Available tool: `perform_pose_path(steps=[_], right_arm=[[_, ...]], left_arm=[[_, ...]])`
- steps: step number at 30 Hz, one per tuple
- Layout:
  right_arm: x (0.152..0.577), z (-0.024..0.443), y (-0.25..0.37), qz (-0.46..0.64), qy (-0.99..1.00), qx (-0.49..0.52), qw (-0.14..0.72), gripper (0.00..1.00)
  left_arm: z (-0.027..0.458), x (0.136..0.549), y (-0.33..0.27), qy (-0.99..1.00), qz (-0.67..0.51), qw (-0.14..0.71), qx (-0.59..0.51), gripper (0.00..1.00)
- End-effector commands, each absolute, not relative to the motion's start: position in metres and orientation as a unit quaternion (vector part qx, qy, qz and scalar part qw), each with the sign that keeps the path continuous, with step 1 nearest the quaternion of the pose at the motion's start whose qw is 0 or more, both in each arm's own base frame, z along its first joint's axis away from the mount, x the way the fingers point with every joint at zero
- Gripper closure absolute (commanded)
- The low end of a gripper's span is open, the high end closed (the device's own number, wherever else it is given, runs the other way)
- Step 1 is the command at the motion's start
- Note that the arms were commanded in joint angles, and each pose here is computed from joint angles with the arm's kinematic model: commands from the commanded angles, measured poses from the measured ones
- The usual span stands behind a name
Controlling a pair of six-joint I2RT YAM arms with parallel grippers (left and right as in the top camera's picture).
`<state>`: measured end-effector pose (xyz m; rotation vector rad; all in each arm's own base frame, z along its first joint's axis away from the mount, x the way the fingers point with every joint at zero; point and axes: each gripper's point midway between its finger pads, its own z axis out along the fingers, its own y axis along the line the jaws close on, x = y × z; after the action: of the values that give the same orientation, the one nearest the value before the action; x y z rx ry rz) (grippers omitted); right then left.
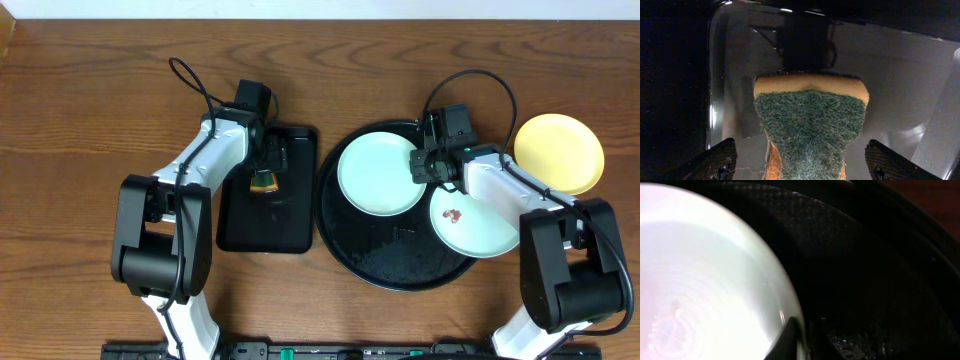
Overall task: Clean dirty plates on tray and stack at the side
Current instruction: 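Grasp the rim of the scrubbed pale green plate with right gripper, then lift the scrubbed plate and carry it right onto the yellow plate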
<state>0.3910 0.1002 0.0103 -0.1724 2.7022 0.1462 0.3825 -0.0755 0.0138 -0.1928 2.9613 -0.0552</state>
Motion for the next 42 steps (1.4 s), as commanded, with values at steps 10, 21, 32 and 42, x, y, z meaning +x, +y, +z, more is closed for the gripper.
perform_pose_path(steps=[10,21,32,42], right_arm=[[0.397,0.083,0.105,0.051,0.955,-0.094,0.276,0.99],[0.378,0.174,0.088,-0.079,0.915,-0.13,0.374,0.99],[0.355,0.218,0.087,-0.286,0.852,-0.129,0.419,0.99],[0.292,0.305,0.141,-0.484,0.695,-0.147,0.51,0.99]], left_arm=[[0.013,0.38,-0.072,0.994,-0.011,0.085,-0.063,0.17],[0.013,0.38,-0.072,0.994,-0.011,0.085,-0.063,0.17],[0.013,0.38,-0.072,0.994,-0.011,0.085,-0.063,0.17],[0.013,0.38,-0.072,0.994,-0.011,0.085,-0.063,0.16]])
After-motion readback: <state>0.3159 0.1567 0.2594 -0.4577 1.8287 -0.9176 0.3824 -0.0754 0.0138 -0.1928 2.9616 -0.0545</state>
